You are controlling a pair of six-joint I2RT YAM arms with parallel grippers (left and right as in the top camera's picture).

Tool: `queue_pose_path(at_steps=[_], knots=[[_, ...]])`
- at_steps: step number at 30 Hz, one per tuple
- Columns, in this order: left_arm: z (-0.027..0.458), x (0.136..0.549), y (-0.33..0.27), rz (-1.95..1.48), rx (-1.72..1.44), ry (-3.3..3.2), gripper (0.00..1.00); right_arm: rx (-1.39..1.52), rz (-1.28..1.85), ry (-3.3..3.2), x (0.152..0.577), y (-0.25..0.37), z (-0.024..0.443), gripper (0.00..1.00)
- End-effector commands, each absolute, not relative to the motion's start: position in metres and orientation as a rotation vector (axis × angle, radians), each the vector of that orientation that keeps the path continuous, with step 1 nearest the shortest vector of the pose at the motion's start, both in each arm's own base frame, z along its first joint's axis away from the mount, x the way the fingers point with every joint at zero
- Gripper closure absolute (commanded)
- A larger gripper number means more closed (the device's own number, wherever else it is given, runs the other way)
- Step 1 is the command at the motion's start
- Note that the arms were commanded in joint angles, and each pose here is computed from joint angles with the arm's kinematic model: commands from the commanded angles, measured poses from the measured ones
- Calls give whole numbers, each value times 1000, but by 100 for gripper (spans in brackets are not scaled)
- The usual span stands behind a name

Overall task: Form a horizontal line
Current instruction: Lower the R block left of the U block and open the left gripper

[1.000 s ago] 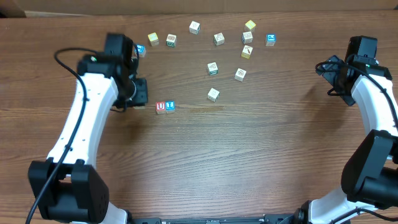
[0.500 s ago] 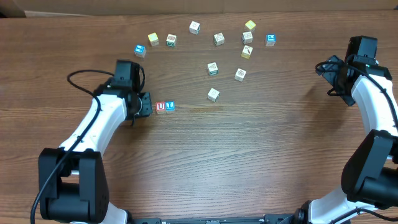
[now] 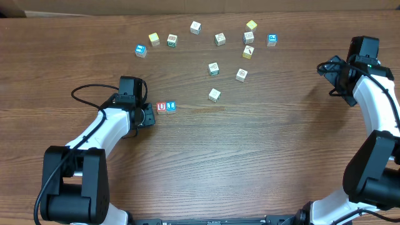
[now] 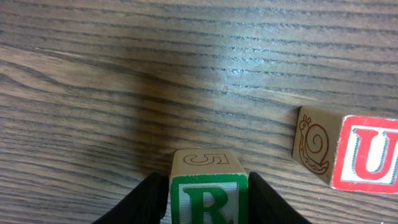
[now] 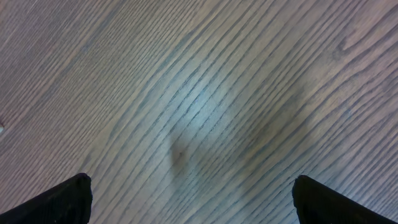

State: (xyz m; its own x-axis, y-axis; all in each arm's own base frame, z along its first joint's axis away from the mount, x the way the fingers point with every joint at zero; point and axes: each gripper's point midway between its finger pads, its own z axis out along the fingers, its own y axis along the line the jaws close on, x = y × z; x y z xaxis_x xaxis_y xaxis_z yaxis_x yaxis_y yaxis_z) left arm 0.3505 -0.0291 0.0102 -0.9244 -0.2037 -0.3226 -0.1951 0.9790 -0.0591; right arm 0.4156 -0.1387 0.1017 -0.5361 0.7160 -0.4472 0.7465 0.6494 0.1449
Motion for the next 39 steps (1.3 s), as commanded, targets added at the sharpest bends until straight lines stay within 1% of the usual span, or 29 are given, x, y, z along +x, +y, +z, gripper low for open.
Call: queue_pose_path(at_steps=[1,2,3,5,9,14,19,25,27,30,35,39], knots=[[15,354,-29,-32,-295,2773,59,1130,-96,2368,419,-142,113,0],[18,355,-29,-33,-295,2771,60,1130,-95,2367,419,-142,113,0],[21,357,-30,-32,-293,2772,64,1130,-96,2368,419,-142,113,0],[24,359,-30,-28,-272,2774,66,1130,-96,2368,419,-142,113,0],[25,359,-29,-18,-250,2777,66,1130,-96,2368,419,-142,113,0],[30,371,-30,-28,-231,2728,71,1130,-96,2368,419,-142,113,0],[33,378,-31,-36,-230,2696,74,1130,-96,2368,419,-142,113,0],[36,383,-37,-72,-218,2675,74,1130,-96,2368,419,-142,113,0],[35,383,-38,-75,-214,2677,73,1130,-96,2367,419,-142,113,0],[36,383,-38,-73,-210,2676,65,1130,-96,2368,419,-142,113,0],[36,383,-37,-69,-200,2677,55,1130,-96,2368,419,-142,113,0],[40,388,-37,-71,-192,2658,55,1130,-96,2368,419,-142,113,0]])
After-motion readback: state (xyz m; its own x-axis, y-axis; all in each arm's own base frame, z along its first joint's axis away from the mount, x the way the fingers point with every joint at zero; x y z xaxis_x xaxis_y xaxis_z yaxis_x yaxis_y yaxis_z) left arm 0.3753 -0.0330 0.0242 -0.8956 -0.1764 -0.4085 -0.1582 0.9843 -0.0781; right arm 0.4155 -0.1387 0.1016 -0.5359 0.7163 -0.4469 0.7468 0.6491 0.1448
